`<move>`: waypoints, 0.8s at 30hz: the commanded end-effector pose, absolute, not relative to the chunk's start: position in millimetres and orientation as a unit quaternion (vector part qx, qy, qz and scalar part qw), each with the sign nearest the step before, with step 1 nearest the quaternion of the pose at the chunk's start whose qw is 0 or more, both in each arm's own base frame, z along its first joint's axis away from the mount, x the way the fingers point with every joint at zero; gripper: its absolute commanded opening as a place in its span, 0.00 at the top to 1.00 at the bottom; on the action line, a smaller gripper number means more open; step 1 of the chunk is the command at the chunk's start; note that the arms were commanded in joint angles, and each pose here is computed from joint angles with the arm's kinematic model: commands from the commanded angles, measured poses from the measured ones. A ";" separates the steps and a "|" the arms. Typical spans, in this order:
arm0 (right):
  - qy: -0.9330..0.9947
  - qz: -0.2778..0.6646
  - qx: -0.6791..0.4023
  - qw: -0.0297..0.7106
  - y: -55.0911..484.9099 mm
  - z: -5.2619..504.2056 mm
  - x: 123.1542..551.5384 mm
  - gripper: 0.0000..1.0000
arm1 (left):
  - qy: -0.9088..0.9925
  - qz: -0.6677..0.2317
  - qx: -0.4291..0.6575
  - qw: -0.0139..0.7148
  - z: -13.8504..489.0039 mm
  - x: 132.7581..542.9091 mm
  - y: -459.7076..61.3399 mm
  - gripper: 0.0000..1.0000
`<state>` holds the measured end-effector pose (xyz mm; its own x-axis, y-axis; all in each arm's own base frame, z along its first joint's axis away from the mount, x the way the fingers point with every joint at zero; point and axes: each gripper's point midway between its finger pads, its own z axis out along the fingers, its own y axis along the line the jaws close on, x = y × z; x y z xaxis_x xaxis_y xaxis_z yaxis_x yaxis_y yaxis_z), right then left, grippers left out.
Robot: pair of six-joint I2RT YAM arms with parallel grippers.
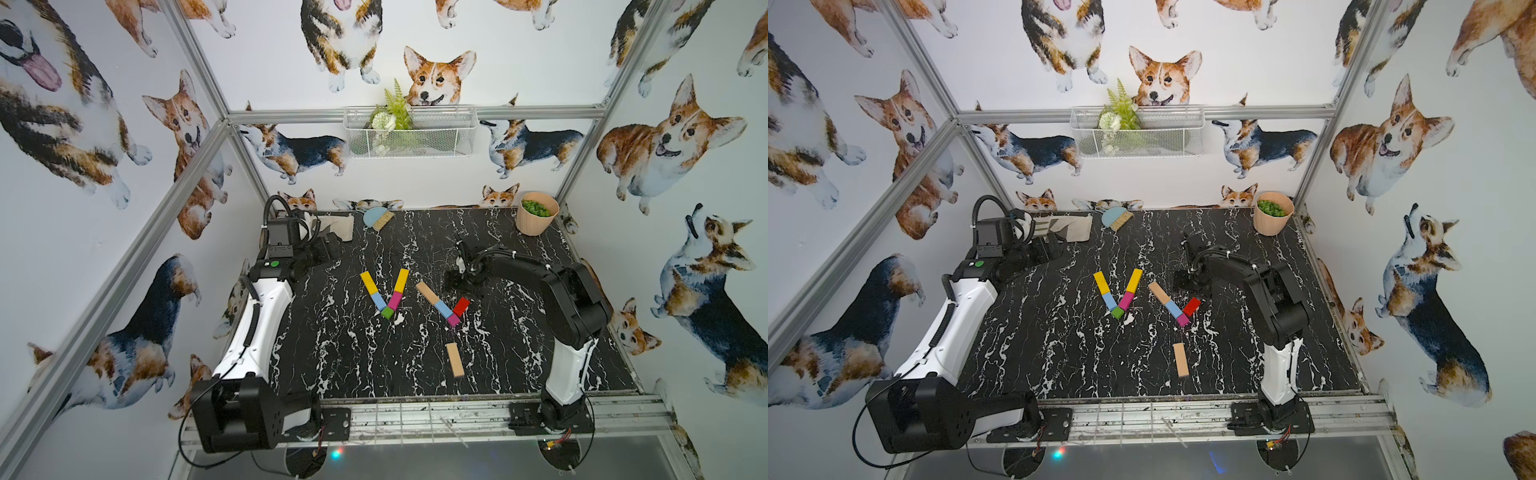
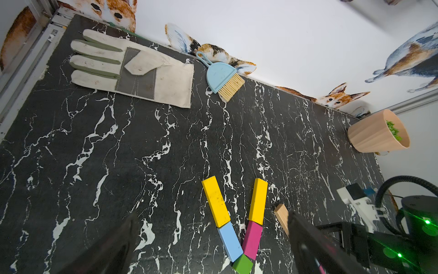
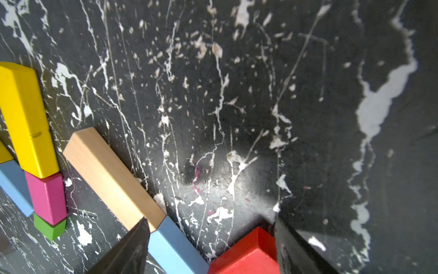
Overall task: Assemble the letter v with building blocks
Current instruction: Assemble the building block at the center of the board.
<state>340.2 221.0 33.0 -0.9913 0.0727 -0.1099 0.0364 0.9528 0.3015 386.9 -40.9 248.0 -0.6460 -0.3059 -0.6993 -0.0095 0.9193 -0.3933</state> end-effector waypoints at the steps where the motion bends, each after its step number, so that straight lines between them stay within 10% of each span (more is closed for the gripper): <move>1: 0.987 0.147 0.031 0.058 218.9 34.2 336.3 0.17 | 0.883 -0.183 -0.084 0.424 254.7 389.2 -41.0 0.00; 24: 0.987 0.136 0.002 0.088 230.1 68.1 343.6 0.16 | 0.882 -0.187 -0.084 0.425 255.5 389.4 -42.1 0.00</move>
<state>349.7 225.8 68.4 -0.9807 0.0497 -0.1891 -0.0069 0.9577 0.2877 387.1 -41.2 249.1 -0.6435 -0.3063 -0.7015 -0.0068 0.9187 -0.3949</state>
